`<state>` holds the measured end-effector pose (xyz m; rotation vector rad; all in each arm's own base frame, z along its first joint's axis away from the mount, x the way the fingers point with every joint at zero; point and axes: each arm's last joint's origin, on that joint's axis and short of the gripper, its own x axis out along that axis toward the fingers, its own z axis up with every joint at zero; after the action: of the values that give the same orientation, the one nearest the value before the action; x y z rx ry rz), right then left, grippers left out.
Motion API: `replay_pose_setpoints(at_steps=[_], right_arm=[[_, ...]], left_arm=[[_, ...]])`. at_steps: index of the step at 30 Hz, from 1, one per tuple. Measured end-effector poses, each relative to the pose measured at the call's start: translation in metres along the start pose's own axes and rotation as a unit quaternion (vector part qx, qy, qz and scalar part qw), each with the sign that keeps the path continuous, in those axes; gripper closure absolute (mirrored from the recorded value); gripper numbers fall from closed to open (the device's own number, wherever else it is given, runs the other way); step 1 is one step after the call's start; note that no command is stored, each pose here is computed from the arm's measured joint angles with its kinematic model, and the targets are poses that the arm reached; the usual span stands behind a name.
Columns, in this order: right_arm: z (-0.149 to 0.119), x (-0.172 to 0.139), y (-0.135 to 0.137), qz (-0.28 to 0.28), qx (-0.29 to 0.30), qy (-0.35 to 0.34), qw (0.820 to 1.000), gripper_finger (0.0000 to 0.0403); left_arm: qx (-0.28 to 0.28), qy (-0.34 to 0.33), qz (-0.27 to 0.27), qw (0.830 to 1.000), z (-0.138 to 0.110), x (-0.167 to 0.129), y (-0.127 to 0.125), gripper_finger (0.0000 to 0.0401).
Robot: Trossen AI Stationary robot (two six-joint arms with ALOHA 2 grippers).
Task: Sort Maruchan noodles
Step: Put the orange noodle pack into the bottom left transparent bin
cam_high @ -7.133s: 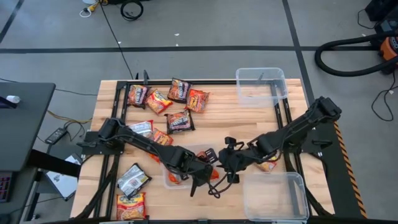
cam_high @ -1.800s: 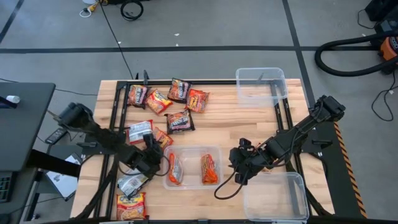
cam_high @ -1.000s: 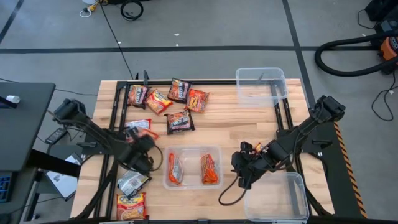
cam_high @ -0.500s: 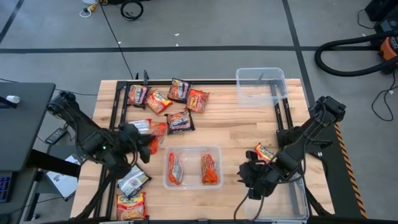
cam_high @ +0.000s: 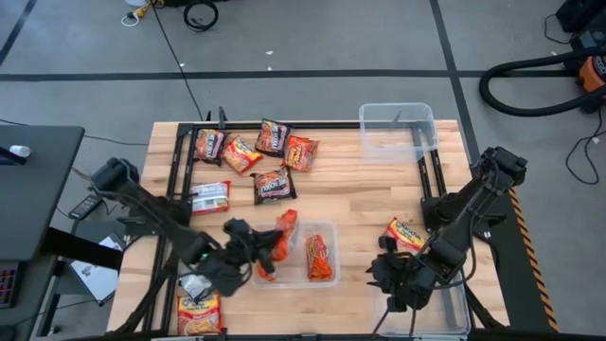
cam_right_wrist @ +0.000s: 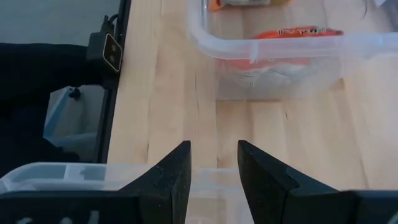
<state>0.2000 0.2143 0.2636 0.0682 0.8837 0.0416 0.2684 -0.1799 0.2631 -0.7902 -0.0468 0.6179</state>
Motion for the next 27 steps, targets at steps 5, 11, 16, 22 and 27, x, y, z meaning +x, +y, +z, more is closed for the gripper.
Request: replay_pose_setpoints(at_steps=[5,11,16,22,27], right_arm=[[-0.007,-0.006,0.008,-0.003,-0.033,-0.015,0.999,0.0266],[-0.011,-0.009,0.012,0.002,-0.043,-0.017,0.999,0.0266],[-0.011,-0.009,0.012,0.002,-0.041,-0.017,0.999,0.0266],[-0.012,-0.009,0.013,0.002,-0.022,-0.017,1.000,0.0266],[-0.012,-0.009,0.013,0.004,-0.019,-0.014,1.000,0.0266]], left_arm=[[-0.044,-0.019,0.010,0.999,-0.026,0.022,0.004,0.0388],[-0.048,-0.020,0.017,0.998,-0.045,0.040,0.009,0.0388],[-0.039,-0.013,0.021,0.999,-0.042,0.055,0.001,0.0388],[-0.052,0.009,0.031,0.998,-0.044,0.069,0.004,0.0388],[-0.069,0.041,0.032,0.996,-0.048,0.072,0.007,0.0388]])
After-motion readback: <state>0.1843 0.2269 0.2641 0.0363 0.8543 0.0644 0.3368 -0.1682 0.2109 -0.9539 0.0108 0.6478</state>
